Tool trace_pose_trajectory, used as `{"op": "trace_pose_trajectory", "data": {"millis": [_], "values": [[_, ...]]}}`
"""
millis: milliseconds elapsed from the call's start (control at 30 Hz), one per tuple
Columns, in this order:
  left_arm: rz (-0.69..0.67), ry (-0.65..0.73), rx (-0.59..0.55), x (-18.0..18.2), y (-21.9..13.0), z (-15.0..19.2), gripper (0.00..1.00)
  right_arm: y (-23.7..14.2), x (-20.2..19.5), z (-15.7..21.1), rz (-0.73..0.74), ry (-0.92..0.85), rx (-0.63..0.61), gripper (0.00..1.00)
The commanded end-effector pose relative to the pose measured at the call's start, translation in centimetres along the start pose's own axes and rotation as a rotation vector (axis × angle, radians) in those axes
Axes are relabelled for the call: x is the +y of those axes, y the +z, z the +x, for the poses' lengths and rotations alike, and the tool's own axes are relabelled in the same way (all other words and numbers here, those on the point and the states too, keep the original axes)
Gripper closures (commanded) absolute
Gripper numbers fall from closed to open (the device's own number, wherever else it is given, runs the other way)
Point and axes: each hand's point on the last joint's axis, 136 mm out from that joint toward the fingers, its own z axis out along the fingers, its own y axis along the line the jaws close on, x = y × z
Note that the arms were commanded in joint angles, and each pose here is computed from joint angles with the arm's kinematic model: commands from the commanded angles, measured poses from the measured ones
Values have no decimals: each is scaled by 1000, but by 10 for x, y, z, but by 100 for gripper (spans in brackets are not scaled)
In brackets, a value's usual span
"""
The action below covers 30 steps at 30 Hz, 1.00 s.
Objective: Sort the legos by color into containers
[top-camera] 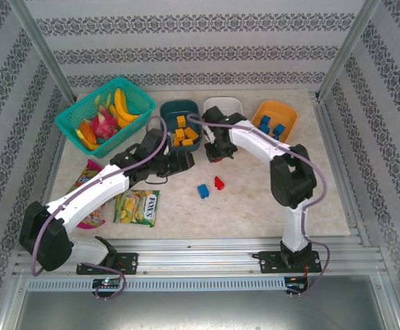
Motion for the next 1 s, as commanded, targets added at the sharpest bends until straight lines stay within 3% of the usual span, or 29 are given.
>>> {"op": "trace_pose_trajectory", "data": {"millis": [0,300,467,767,967], "values": [[67,32,-22,-31,5,-26,32,-46,-21,-40,-20,158,-145,69],[149,11,-29,-59,54,-86,33,-23,-64,-132,-42,364,-261,69],[140,27,-25,-58,74,-109,33,9,-81,-163,-90,422,-285,69],[114,-18,-28,-34,92,-125,33,65,-81,-169,-157,477,-218,65],[112,-22,-23,-32,94,-126,33,73,-82,-162,-148,491,-187,52]]}}
